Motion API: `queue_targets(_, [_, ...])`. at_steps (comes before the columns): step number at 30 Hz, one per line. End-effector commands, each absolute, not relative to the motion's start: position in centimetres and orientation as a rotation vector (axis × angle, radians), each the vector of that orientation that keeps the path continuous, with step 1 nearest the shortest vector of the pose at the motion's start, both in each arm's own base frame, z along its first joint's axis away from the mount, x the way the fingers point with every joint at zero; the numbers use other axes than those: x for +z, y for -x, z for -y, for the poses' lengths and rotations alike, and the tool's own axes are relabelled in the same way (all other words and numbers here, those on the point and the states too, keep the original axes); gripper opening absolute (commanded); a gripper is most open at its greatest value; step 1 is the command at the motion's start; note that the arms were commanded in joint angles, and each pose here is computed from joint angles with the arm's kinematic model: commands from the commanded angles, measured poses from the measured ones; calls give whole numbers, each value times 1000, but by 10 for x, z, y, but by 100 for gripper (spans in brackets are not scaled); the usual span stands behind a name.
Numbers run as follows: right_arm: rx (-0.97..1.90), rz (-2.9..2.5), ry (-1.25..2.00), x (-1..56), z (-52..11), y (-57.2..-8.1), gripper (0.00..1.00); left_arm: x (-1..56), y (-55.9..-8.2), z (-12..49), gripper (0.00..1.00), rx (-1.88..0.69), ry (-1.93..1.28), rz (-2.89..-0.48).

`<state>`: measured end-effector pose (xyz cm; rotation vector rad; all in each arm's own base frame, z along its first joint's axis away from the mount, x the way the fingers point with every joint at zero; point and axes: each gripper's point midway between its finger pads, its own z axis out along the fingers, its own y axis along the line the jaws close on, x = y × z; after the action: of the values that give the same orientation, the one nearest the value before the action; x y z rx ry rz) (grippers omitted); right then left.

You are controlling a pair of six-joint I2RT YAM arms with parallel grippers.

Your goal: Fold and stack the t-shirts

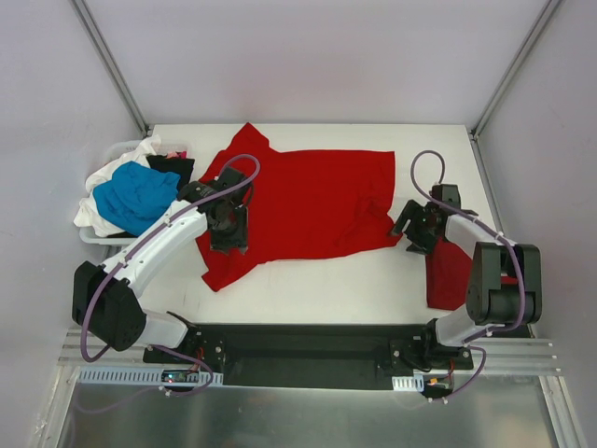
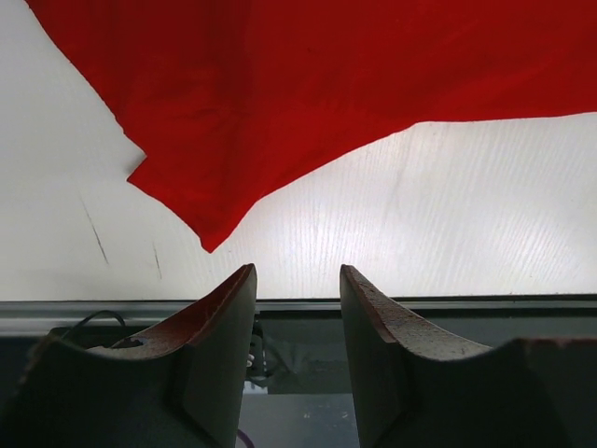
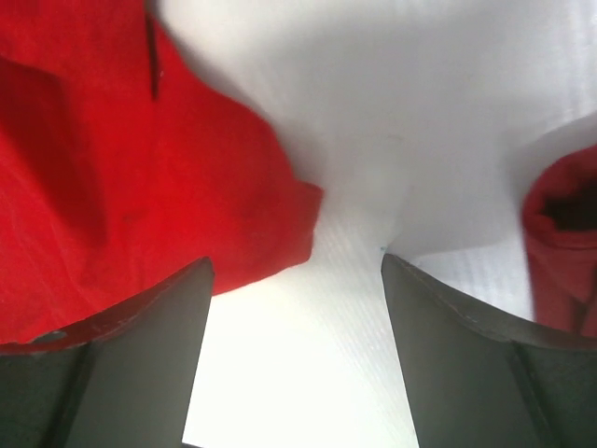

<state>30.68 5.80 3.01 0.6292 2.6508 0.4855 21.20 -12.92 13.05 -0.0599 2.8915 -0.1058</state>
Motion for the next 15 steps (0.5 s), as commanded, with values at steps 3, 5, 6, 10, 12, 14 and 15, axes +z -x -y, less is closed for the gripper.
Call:
queue_targets(3, [403,-2687,-702,13,-43,-301,77,138,-215,132,41,-125,-11,-2879])
queue_targets(5, [419,-2680,-709,11,-44,-308,77,140,-216,132,41,-122,-15,-2873])
queue_targets(6, [431,-2669,-709,12,-45,-313,77,142,-216,131,42,-123,-18,-2867])
queue_targets(10, [482,-2644,-710,15,-56,-329,71,145,-213,126,42,-107,-27,-2859])
queue_targets(12, [492,-2640,-696,18,-62,-336,61,146,-212,123,42,-93,-29,-2854])
queue_targets(14, [500,-2644,-673,19,-71,-339,51,146,-211,122,42,-88,-30,-2854])
queue_targets(15, [505,-2642,-681,20,-73,-340,31,146,-211,122,42,-87,-33,-2854])
